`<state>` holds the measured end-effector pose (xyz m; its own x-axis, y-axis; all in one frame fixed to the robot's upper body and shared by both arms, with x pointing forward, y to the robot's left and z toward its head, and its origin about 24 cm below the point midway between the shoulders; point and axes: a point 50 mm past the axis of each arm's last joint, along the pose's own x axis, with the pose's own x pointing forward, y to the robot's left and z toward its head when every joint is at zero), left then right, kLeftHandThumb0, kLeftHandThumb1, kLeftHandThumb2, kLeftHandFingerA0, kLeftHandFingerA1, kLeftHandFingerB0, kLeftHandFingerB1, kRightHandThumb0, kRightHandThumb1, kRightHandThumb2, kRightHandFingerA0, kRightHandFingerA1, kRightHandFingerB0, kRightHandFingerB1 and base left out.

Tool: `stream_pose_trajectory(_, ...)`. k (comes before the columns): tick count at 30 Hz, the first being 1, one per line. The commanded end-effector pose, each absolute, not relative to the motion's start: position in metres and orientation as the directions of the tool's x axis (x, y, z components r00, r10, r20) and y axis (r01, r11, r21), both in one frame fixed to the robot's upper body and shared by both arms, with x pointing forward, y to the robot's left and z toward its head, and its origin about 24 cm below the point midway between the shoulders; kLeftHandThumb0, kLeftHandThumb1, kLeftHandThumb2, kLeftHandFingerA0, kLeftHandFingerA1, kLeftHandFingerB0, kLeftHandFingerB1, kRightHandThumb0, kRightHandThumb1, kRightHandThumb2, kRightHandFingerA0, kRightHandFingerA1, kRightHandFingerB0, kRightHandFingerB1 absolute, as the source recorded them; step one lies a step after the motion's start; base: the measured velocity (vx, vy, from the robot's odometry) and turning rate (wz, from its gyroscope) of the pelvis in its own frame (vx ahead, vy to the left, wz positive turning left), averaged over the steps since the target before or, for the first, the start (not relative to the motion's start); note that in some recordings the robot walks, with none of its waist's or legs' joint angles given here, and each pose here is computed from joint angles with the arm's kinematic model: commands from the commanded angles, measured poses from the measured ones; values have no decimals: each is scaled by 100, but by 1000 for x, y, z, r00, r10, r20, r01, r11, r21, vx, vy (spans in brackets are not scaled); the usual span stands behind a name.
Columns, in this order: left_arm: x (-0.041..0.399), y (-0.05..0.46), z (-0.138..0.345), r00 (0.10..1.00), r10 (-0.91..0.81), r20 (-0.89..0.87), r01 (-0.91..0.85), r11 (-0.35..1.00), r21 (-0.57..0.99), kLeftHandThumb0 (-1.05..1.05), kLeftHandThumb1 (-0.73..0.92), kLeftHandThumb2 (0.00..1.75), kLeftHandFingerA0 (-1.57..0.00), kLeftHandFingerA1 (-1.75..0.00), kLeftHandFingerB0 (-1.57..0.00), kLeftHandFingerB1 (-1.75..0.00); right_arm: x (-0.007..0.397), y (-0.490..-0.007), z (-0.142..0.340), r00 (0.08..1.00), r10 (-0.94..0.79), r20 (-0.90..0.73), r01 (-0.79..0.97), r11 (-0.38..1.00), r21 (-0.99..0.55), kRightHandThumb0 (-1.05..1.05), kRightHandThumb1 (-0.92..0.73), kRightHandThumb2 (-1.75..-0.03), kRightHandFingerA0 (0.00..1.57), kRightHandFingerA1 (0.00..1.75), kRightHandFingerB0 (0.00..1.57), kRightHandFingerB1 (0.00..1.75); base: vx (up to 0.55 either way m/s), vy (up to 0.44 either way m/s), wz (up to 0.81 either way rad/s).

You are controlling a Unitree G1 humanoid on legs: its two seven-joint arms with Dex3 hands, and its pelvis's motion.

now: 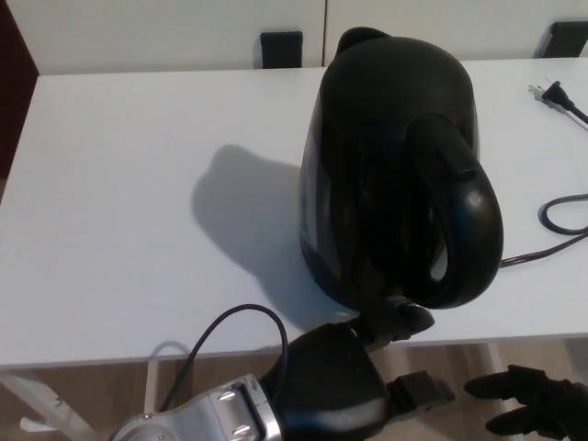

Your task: The robot walk towards a table in front and click the button on the base of the boilling pot using its left middle finger

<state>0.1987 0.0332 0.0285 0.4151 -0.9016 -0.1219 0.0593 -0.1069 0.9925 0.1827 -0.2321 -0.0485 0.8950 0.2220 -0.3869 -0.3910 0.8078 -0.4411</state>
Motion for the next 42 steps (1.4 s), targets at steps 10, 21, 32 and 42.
stream_pose_trajectory(10, 197, 27, 18, 424, -877, -228, 96, -207, 974, -81, 85, 67, -26, -30, -21, -28, 187, -238, -43, 894, 210, -395, -378, 828, -414, -24, -47, -53, 80, 61, 69, 52, 0, 0, 0)
stream_pose_trajectory(21, 195, 32, 5, 424, -868, -258, 124, -227, 966, -81, 85, 66, -28, -32, -24, -29, 189, -235, -40, 890, 169, -424, -377, 796, -474, -16, -47, -53, 78, 59, 69, 52, 0, 0, 0)
stream_pose_trajectory(32, 200, 35, 8, 439, -861, -255, 117, -227, 967, -81, 85, 66, -27, -32, -22, -29, 191, -236, -39, 896, 176, -407, -358, 830, -429, -19, -45, -53, 78, 59, 72, 53, 0, 0, 0)
stream_pose_trajectory(42, 192, 33, 18, 412, -889, -202, 85, -183, 979, -79, 81, 65, -32, -33, -26, -29, 188, -235, -38, 901, 208, -380, -368, 830, -418, -19, -48, -54, 79, 63, 67, 53, 0, 0, 0)
